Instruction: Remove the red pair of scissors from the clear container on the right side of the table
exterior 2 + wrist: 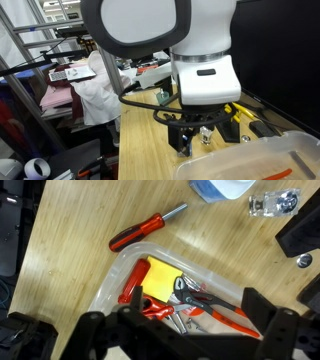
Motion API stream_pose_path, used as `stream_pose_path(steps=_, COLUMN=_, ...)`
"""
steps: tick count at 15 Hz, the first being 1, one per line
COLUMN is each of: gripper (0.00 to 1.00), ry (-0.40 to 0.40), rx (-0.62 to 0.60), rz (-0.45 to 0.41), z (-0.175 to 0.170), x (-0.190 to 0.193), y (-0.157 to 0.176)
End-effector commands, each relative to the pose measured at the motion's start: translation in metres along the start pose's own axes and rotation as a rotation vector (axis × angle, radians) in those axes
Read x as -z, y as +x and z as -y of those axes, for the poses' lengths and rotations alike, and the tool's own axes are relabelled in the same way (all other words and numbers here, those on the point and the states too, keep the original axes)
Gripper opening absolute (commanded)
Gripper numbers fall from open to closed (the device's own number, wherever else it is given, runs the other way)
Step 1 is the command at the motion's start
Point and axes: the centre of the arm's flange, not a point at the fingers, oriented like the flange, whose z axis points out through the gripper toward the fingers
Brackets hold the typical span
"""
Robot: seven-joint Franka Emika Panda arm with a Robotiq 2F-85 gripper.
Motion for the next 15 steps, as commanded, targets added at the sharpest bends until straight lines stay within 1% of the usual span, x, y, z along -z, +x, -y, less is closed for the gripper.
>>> stream_pose_path(steps=1, gripper=1.00, ry=0.000, rx=0.000, rz=0.000, z=0.000, x=0.000, y=0.000)
stream_pose_path(steps=2, gripper=1.00, ry=0.000, rx=0.000, rz=0.000, z=0.000, x=0.000, y=0.000)
stream_pose_path(steps=4, gripper=1.00, ry=0.023, rx=-0.075, rz=-0.009, z=0.003, x=-0.004, y=0.004)
stream_pose_path(steps=6, gripper=1.00, ry=0.063, rx=-0.208, rz=-0.037, z=0.005, x=-0.008, y=0.012)
stream_pose_path(steps=9, gripper=1.00, ry=0.095, rx=-0.381, rz=-0.042, z=0.006, x=-0.019, y=0.023)
stream_pose_path(steps=11, gripper=1.00, ry=0.095, rx=-0.497, rz=-0.052, z=0.005, x=-0.032, y=0.030)
stream_pose_path(steps=13, gripper=1.00, ry=0.102, rx=-0.610, rz=-0.082, z=0.000, x=-0.048, y=0.038)
stream_pose_path(steps=14, gripper=1.00, ry=0.089, rx=-0.671, rz=-0.093, z=-0.002, x=-0.058, y=0.044)
stream_pose_path(steps=15, gripper=1.00, ry=0.081, rx=-0.584, rz=-0.064, z=-0.004, x=-0.048, y=0.041)
